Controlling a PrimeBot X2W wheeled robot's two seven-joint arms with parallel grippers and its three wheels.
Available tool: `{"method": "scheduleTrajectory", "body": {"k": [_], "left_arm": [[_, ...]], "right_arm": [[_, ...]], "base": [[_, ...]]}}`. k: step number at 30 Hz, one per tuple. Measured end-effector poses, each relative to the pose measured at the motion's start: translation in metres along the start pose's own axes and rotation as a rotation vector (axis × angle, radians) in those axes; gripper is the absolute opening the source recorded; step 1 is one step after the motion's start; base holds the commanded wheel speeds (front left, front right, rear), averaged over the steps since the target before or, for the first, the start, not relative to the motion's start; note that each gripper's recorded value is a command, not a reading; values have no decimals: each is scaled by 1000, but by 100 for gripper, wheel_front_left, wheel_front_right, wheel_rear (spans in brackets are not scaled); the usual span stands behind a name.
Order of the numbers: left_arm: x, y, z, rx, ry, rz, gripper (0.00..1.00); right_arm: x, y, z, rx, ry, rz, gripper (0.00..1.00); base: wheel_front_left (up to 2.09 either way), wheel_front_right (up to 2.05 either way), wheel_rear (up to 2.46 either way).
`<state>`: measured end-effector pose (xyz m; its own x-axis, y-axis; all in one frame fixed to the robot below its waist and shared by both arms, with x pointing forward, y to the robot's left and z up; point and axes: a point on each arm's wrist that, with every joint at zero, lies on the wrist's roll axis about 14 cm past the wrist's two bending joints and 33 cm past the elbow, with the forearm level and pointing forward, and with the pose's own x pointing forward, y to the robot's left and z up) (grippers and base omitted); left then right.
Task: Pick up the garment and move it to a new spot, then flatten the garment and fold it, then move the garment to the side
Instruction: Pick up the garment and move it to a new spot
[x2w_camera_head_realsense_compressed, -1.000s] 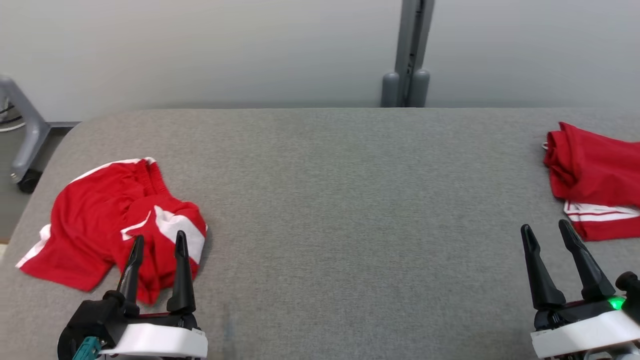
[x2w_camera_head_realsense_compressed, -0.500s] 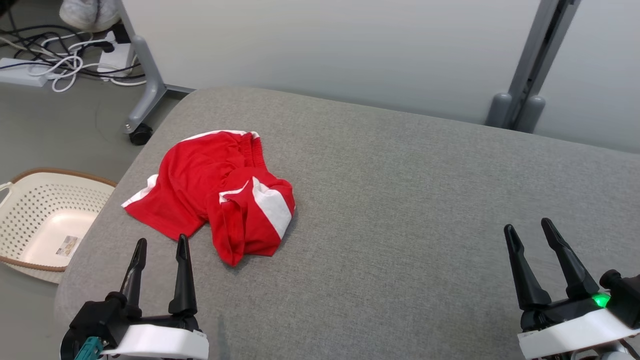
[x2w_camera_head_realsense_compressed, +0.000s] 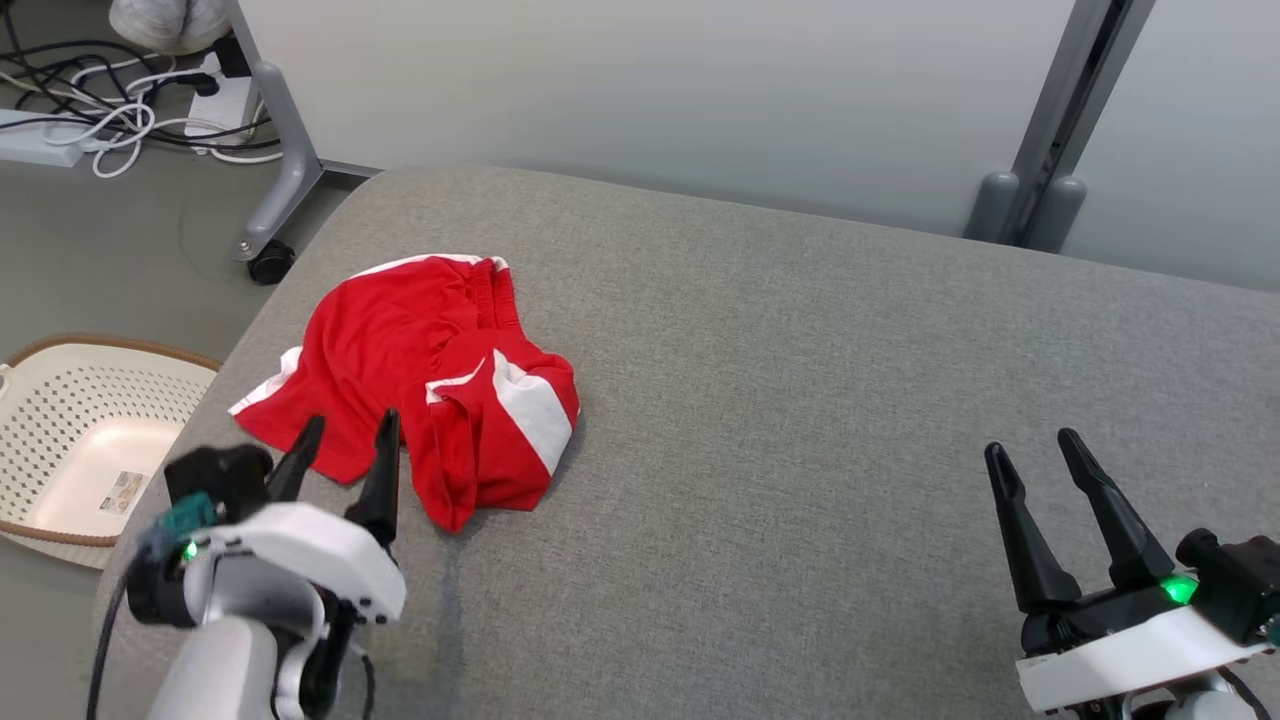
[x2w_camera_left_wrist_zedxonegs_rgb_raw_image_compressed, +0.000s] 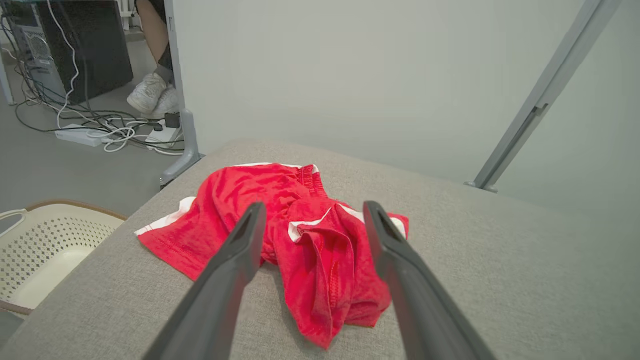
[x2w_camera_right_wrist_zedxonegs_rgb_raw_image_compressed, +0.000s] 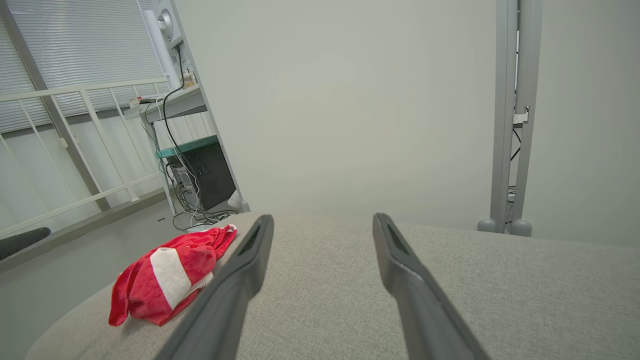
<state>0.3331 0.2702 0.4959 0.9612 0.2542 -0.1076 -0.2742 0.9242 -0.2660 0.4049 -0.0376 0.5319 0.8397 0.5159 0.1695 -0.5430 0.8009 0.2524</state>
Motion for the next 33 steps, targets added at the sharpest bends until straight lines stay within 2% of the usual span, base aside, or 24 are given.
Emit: {"method": "scheduleTrajectory", "body": {"k": [2,10,14,17,24,25,26,27,28,33], "left_arm": [[16,0,-3,40,101,-16,100],[65,3,-24,64,485,-13,100],[87,0,-24,28,570,0,100],[89,-6,-49,-12,706,-3,100],[80,-9,-99,-13,973,19,100],[77,-12,-105,-20,1010,16,95],[75,-14,-110,-22,1041,13,65],[73,-15,-114,-23,1064,11,7],[72,-16,-115,-19,1077,10,0],[76,-16,-111,-4,1060,-2,0]], "right_arm": [[0,0,1,1,-3,-1,100],[-3,-13,8,2,-25,-38,100],[-9,-27,10,-3,-27,-76,100],[-13,-38,12,0,-32,-108,100],[-22,-59,10,-2,-25,-167,100],[-23,-61,11,-4,-26,-173,100],[-24,-63,11,-6,-27,-179,100],[-25,-65,11,-6,-26,-185,100],[-25,-66,11,-7,-26,-189,100],[-27,-68,13,-10,-31,-196,100]], "base": [[0,0,0],[0,0,0],[0,0,0],[0,0,0],[0,0,0],[0,0,0],[0,0,0],[0,0,0],[0,0,0],[0,0,0]]}}
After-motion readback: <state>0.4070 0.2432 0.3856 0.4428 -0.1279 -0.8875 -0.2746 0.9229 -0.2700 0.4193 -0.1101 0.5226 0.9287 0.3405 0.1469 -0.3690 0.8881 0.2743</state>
